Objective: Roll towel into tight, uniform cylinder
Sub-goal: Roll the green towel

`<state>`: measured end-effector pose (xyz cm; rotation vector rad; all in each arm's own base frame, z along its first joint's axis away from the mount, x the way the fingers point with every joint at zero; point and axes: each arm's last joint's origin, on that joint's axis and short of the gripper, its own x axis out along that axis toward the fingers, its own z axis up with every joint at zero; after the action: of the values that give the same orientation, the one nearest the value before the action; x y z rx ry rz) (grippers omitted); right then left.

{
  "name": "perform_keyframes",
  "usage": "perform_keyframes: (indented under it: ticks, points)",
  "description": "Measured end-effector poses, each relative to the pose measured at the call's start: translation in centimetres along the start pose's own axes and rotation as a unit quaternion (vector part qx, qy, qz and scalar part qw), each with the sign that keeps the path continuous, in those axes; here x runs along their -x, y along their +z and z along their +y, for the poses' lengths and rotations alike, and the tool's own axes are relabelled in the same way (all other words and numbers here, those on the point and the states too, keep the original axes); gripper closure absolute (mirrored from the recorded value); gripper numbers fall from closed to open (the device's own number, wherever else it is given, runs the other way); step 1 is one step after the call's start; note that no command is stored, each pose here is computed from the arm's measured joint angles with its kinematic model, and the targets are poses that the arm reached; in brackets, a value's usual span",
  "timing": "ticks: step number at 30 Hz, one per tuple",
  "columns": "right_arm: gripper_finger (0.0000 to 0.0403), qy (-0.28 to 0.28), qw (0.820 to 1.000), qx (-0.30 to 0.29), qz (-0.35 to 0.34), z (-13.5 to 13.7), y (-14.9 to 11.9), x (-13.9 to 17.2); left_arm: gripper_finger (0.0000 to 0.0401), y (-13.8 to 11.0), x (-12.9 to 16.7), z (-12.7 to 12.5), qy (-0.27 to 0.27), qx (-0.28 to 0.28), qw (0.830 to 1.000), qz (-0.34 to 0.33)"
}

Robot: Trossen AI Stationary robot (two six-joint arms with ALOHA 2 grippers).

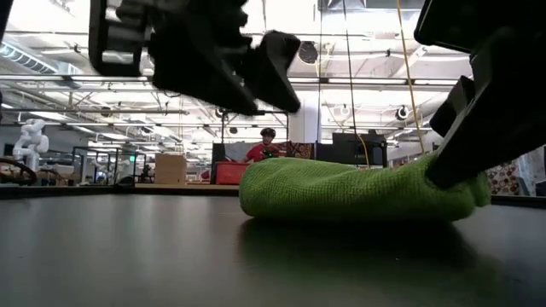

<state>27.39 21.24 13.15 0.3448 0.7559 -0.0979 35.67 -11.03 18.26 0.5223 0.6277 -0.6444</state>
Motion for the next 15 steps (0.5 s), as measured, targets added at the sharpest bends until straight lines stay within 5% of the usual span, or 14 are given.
perform_keyframes:
  ticks: [15]
  points:
    - [0.0403,0.005,1.000,-0.018,0.016,-0.1,0.0,-0.1,0.0182,-3.5,-4.5,-1.2,-0.073,0.012,0.996,0.049]
